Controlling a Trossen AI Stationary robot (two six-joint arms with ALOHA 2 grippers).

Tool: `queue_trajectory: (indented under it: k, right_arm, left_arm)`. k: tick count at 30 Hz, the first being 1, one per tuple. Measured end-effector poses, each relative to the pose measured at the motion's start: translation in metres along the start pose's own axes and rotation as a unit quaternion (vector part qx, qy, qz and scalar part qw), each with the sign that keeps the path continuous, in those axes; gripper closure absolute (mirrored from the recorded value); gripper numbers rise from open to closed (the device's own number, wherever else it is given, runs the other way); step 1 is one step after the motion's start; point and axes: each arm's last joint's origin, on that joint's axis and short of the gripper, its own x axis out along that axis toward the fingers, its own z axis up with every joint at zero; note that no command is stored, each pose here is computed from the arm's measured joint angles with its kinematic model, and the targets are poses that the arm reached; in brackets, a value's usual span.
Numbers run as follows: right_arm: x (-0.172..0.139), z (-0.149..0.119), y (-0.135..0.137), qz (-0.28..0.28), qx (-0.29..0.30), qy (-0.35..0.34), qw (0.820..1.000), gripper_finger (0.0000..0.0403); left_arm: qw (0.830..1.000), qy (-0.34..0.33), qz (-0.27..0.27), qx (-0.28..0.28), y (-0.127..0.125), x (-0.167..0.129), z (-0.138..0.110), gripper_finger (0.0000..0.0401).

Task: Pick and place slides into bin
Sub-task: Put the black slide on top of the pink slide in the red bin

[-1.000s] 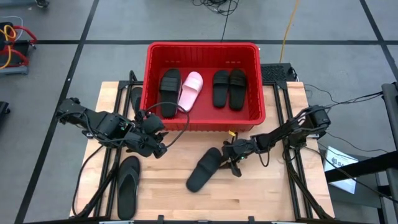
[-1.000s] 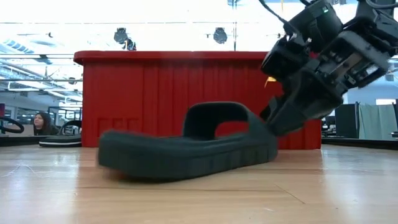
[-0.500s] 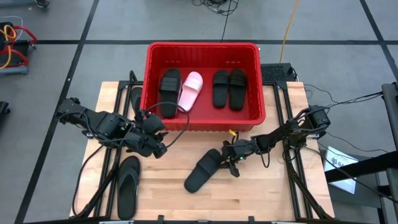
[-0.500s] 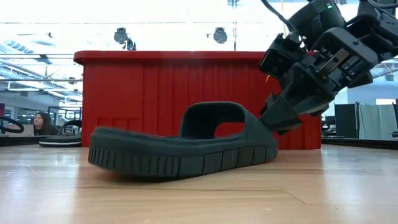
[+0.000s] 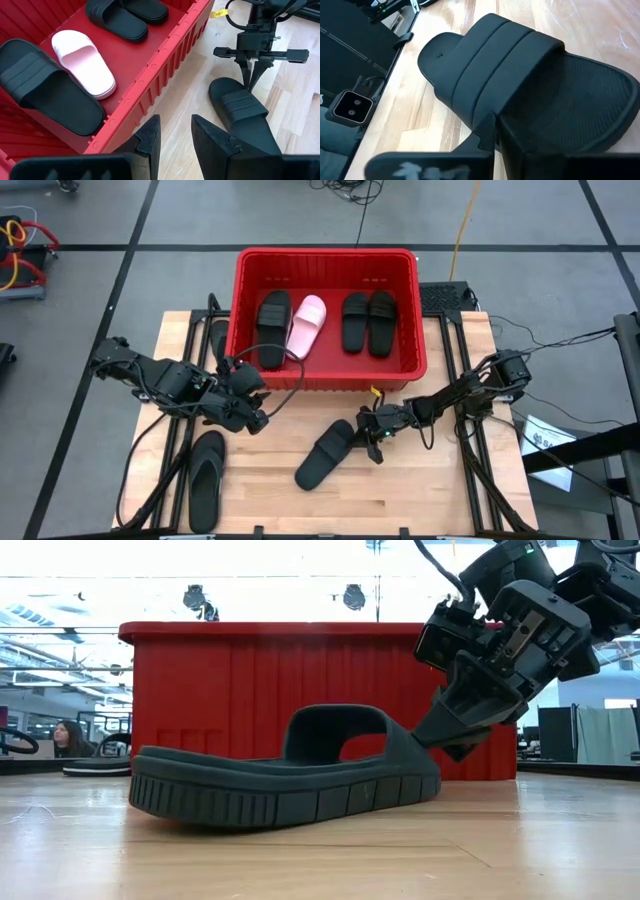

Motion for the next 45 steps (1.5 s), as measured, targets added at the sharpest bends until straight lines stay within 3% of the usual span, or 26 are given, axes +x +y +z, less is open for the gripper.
queue_trajectory:
  k: [8,13,18,25,38,45]
  right_arm:
    - [0.000,0.000,0.000,0.001,0.001,0.000,1.000,0.0401]
    - [-0.001,0.002,0.001,0.002,0.000,-0.004,1.000,0.0402]
    - [-0.002,0.003,0.001,0.001,0.001,-0.007,1.000,0.0402]
    - [-0.002,0.003,0.001,0.003,0.001,-0.006,1.000,0.0402]
    - [-0.002,0.003,0.002,0.015,-0.001,-0.001,1.000,0.0403]
    - [-0.002,0.003,0.002,0.014,-0.001,-0.001,1.000,0.0403]
  left_arm:
    - [1.000,-0.002,0.002,0.006,0.000,0.000,0.000,0.0295]
    - [0.996,0.003,0.017,0.093,-0.008,0.009,-0.002,0.0295]
    - [0.979,0.021,0.017,0.200,-0.032,0.024,-0.012,0.0295]
    - [0.957,0.041,0.021,0.285,-0.067,0.054,-0.027,0.0295]
    - [0.922,0.089,0.020,0.375,-0.112,0.116,-0.055,0.0295]
    - [0.905,0.097,-0.025,0.414,-0.133,0.150,-0.064,0.0295]
